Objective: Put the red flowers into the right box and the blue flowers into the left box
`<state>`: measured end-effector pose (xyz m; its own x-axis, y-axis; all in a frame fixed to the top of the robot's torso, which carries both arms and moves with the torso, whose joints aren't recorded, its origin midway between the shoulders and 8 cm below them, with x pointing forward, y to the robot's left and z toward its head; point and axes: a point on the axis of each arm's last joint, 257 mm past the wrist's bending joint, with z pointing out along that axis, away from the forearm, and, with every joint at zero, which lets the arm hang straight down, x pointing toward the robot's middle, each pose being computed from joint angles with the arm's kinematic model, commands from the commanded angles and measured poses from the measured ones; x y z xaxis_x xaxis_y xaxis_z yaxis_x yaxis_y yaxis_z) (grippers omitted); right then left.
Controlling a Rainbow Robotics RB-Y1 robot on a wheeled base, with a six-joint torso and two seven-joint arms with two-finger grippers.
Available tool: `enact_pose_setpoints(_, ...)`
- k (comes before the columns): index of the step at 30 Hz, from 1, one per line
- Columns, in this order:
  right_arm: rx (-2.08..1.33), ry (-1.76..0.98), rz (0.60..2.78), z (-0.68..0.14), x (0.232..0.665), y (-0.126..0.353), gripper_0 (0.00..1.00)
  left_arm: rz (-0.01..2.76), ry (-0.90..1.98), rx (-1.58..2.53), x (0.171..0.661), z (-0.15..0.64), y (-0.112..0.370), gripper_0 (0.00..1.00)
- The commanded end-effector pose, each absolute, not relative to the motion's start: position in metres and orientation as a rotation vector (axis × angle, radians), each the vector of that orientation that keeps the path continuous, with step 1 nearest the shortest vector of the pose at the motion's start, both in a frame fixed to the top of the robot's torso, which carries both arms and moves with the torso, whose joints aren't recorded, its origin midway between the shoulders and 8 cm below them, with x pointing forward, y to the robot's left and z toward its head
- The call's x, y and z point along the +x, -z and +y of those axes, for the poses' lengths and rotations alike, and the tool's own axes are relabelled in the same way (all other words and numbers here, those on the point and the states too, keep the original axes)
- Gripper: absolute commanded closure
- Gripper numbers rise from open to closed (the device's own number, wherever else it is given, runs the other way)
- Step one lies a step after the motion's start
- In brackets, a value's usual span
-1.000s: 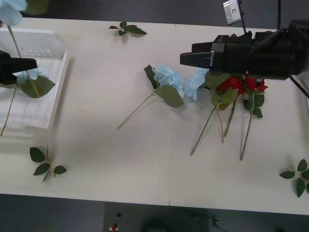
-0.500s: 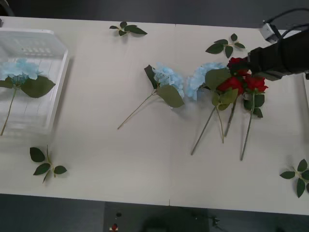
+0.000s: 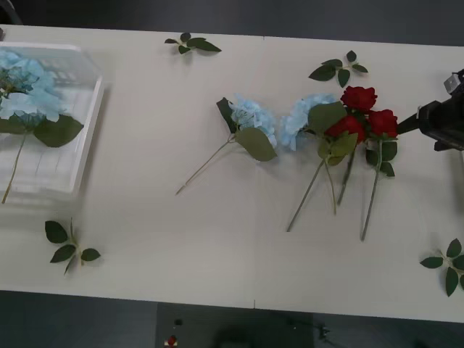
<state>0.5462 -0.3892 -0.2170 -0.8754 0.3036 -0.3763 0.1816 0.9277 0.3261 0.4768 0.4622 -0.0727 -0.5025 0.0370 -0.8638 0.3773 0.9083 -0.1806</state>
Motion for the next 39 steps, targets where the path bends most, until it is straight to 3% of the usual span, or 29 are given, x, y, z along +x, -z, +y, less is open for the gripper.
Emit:
enact_pose_setpoints(1,0.250,-0.312,2.621,-0.391,0.552,0.218,0.00,1.982,0.547,0.573,0.490,0.378,0.040,0.07)
enact_pose_setpoints(11,0.183,-0.361,2.556,-0.352,0.562,0.238,0.00,2.012,0.649,0.695,0.535,0.258,0.067,0.07)
enact_pose_setpoints(23,0.173,-0.331,2.512,-0.331,0.576,0.264,0.00,2.106,0.327,0.860,0.589,0.153,0.128,0.07)
enact_pose_setpoints(39,0.173,-0.241,2.525,-0.341,0.575,0.291,0.00,2.165,0.048,0.984,0.577,0.044,0.214,0.07)
